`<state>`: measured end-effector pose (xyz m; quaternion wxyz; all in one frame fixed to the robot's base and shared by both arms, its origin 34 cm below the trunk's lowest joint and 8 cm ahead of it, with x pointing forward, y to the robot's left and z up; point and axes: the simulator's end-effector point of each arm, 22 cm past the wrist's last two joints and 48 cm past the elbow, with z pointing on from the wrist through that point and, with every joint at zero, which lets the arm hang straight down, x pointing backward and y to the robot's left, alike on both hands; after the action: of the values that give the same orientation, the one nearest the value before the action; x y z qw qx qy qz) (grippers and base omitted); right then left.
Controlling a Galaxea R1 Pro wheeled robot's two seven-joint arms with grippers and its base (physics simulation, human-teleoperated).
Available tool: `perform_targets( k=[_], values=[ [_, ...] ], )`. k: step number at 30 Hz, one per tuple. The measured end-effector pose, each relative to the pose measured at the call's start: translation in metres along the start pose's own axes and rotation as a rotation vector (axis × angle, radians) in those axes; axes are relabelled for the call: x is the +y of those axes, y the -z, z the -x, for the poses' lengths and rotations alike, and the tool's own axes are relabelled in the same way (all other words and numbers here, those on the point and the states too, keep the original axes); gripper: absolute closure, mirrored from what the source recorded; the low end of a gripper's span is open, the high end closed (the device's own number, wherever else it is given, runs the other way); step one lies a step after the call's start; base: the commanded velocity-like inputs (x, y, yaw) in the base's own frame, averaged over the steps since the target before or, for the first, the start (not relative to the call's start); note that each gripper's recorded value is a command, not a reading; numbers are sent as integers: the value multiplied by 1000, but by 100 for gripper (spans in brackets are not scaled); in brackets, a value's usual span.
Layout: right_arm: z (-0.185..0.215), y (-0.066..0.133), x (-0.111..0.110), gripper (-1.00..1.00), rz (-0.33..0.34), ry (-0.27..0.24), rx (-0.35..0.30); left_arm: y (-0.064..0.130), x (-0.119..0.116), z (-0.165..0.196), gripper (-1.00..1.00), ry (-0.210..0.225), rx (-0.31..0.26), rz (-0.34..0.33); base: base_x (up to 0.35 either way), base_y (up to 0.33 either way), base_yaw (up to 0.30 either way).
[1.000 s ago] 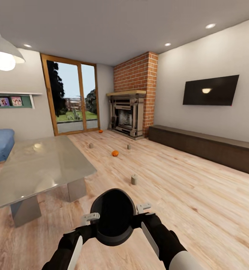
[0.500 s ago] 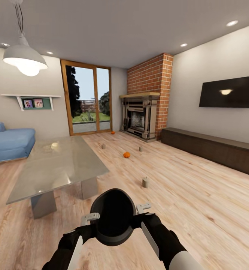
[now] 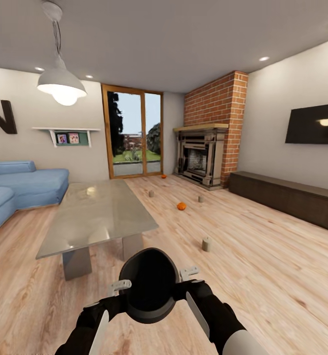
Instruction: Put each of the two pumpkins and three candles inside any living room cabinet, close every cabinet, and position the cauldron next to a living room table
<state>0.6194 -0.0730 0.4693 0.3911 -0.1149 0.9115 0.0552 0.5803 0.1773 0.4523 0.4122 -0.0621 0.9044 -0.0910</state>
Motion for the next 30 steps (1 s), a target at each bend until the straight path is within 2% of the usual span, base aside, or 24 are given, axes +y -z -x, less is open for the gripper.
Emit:
perform_targets(
  k=[30],
  values=[
    [1, 1, 0, 100, -1, 2, 0, 0, 0, 0, 100, 2, -1, -2, 0, 0, 4]
  ],
)
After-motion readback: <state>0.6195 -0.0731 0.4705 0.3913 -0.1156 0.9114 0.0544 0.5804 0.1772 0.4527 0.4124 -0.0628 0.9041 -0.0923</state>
